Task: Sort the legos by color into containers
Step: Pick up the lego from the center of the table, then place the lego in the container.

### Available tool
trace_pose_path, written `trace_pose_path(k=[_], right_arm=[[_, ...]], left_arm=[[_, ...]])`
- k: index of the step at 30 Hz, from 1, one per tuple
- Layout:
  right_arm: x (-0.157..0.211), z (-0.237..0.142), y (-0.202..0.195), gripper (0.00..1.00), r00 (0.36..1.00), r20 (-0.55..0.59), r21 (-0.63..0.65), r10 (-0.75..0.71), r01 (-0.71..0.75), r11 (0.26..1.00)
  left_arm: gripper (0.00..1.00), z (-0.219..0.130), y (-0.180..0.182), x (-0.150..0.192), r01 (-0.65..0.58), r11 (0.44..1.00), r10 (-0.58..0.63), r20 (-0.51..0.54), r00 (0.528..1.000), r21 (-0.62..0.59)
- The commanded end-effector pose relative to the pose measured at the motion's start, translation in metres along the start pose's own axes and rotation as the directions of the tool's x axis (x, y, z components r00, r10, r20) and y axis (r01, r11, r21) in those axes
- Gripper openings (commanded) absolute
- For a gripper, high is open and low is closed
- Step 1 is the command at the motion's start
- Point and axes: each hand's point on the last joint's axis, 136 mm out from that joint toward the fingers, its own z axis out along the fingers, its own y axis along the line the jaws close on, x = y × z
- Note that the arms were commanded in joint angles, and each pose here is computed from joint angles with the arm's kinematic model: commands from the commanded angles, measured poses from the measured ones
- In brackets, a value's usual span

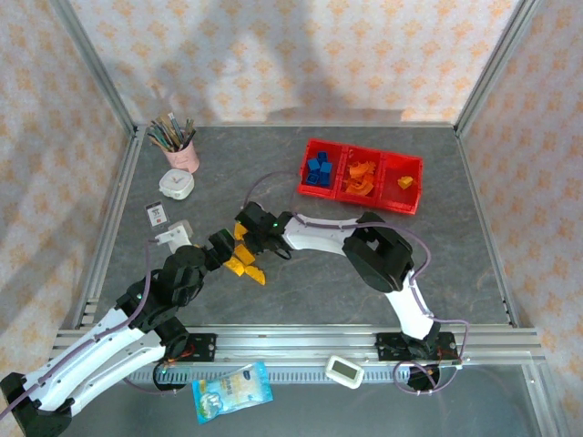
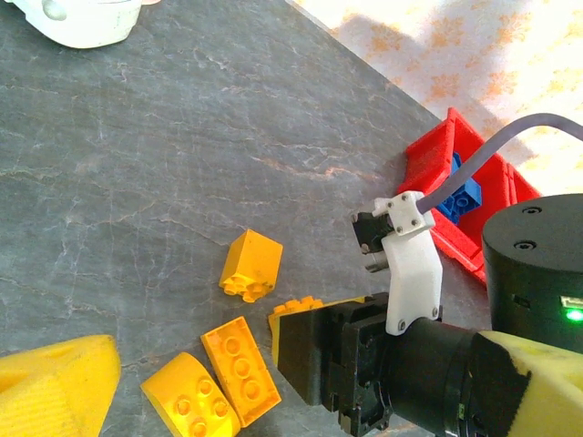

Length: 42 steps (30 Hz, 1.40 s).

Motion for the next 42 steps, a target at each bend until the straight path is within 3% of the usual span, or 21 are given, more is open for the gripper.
trace_pose_path(k=[1,8,14,27,32,39,42], right_arm=[[-0.01,-0.029,-0.014,0.28,0.998,0.051,0.033,0.046,-0.048,0.998],[-0.01,-0.069,-0.063,0.28,0.971,0.12,0.039,0.205,-0.211,0.977],[-0.011,-0.118,-0.14,0.28,0.912,0.233,0.124,0.338,-0.372,0.92],[-0.017,-0.201,-0.334,0.29,0.661,0.51,0.236,0.551,-0.723,0.649],[-0.016,-0.201,-0.396,0.29,0.62,0.554,0.318,0.556,-0.774,0.547],[-0.022,-0.176,-0.451,0.3,0.605,0.544,0.356,0.582,-0.794,0.492],[-0.021,-0.165,-0.466,0.37,0.597,0.531,0.362,0.602,-0.802,0.476]], left_arm=[[0.99,0.001,-0.007,-0.004,0.012,1.0,-0.013,0.008,1.0,0.024],[0.99,0.008,-0.035,0.002,-0.002,0.993,0.007,-0.043,0.999,0.12],[0.99,0.022,-0.07,0.013,-0.031,0.976,0.054,-0.099,0.994,0.213],[0.99,0.053,-0.153,0.047,-0.081,0.918,0.16,-0.175,0.971,0.388],[0.99,0.064,-0.179,0.061,-0.094,0.9,0.195,-0.201,0.96,0.426],[0.99,0.077,-0.199,0.073,-0.098,0.887,0.218,-0.221,0.951,0.451],[0.99,0.079,-0.203,0.073,-0.105,0.885,0.224,-0.218,0.95,0.453]])
